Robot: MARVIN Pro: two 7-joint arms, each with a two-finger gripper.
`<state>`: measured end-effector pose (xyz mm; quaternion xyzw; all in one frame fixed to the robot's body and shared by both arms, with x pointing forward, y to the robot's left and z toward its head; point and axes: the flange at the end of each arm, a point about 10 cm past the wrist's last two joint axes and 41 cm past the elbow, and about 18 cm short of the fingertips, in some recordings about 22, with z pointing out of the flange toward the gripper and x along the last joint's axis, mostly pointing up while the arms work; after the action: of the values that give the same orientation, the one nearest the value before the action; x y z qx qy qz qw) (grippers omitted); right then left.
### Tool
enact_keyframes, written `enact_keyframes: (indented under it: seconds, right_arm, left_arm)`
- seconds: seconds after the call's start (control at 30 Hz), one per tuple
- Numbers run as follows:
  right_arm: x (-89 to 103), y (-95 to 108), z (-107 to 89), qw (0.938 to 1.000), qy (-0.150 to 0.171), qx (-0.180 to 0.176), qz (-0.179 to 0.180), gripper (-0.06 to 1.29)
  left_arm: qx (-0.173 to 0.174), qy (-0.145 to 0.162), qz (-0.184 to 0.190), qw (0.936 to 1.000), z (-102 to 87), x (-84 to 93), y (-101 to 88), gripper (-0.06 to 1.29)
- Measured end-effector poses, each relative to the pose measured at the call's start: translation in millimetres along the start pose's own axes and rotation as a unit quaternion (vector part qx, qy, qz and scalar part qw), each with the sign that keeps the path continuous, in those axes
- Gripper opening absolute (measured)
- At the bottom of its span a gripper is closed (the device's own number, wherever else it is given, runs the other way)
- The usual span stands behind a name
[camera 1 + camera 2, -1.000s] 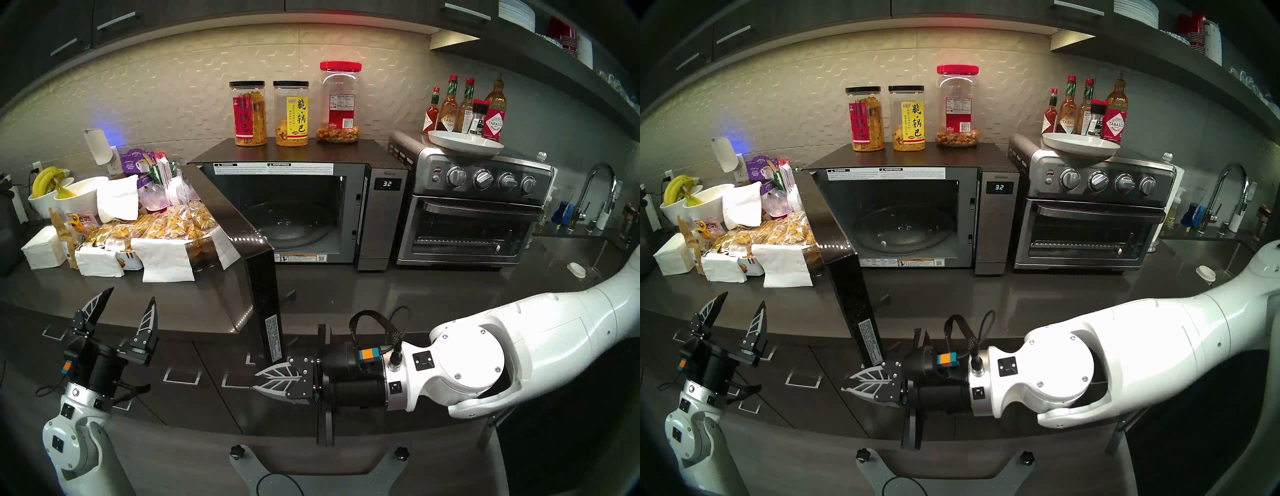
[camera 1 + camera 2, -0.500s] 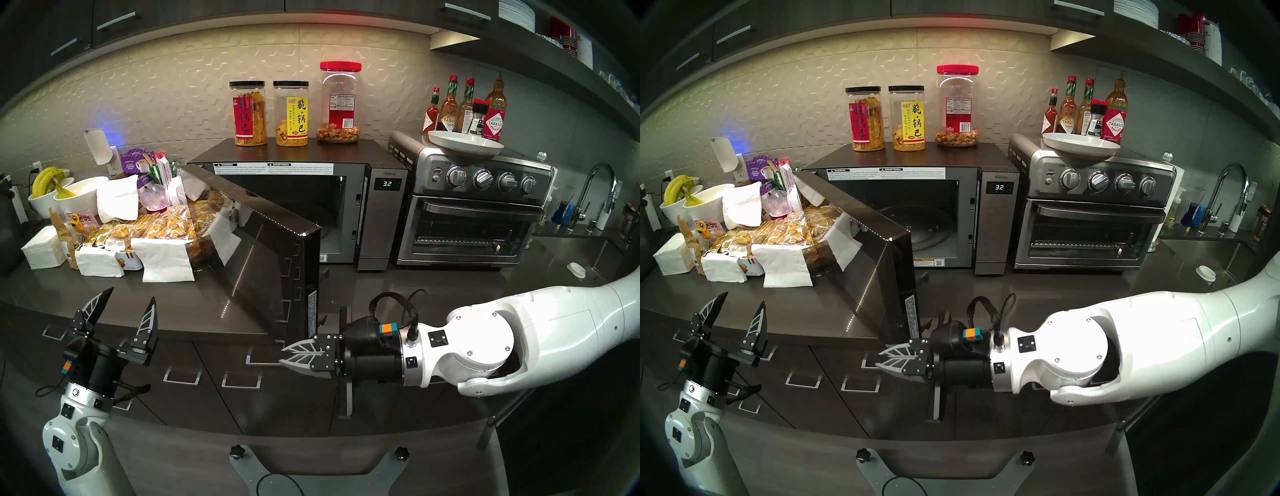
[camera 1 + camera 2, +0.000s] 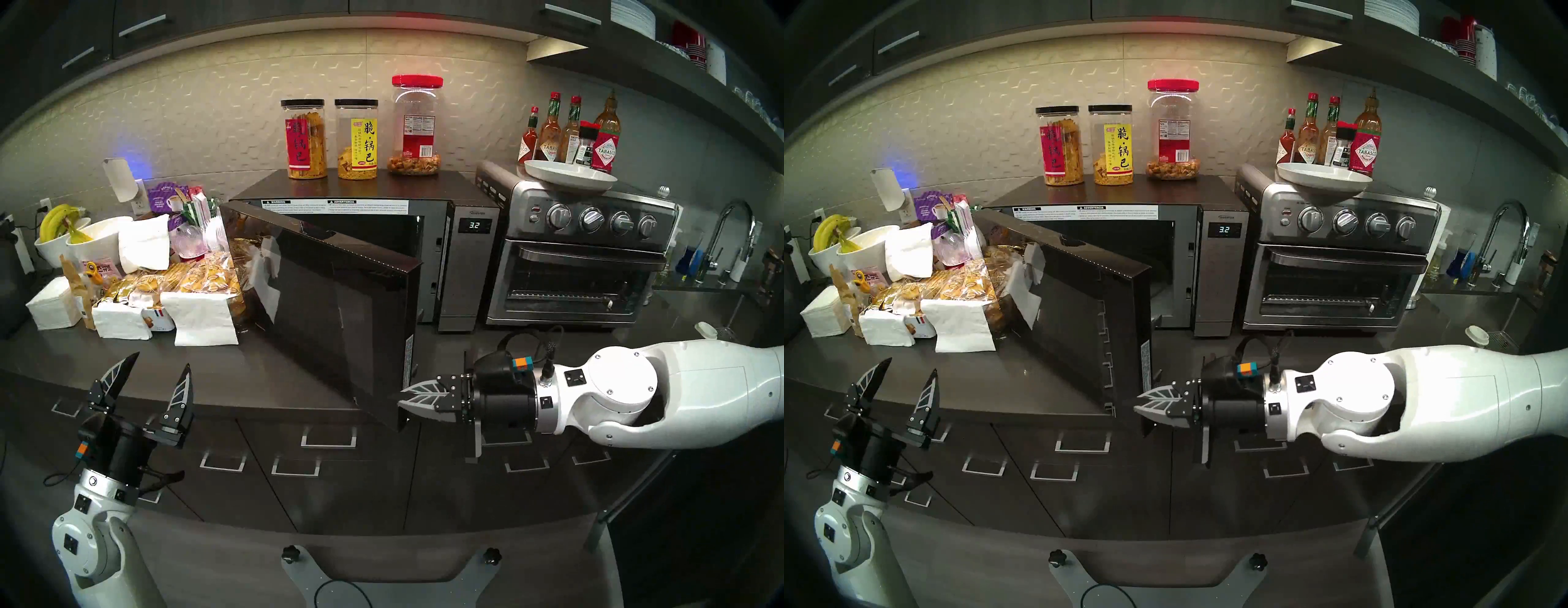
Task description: Open the microwave, put the plate inside, and close the door
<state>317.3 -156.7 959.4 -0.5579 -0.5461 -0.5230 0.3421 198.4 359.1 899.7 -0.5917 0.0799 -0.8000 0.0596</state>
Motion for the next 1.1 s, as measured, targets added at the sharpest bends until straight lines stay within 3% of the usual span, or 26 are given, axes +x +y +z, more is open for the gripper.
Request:
enact_keyframes:
  seconds: [0.23,0.57,1.1]
  right_arm:
    - [-5.3,25,-18.5,0.9997,-0.009,-0.022,0.005,-0.03]
    - [-8.8,50,-27.7,0.9988,-0.016,-0.047,0.006,-0.03]
    - [-15.9,72,7.8,0.9949,-0.011,-0.100,0.007,-0.03]
  left_arm:
    - [0.000,0.000,0.000,1.0000,0.0,0.0,0.0,1.27]
    - [0.000,0.000,0.000,1.0000,0.0,0.0,0.0,1.27]
    - [0.000,0.000,0.000,1.0000,0.0,0.0,0.0,1.27]
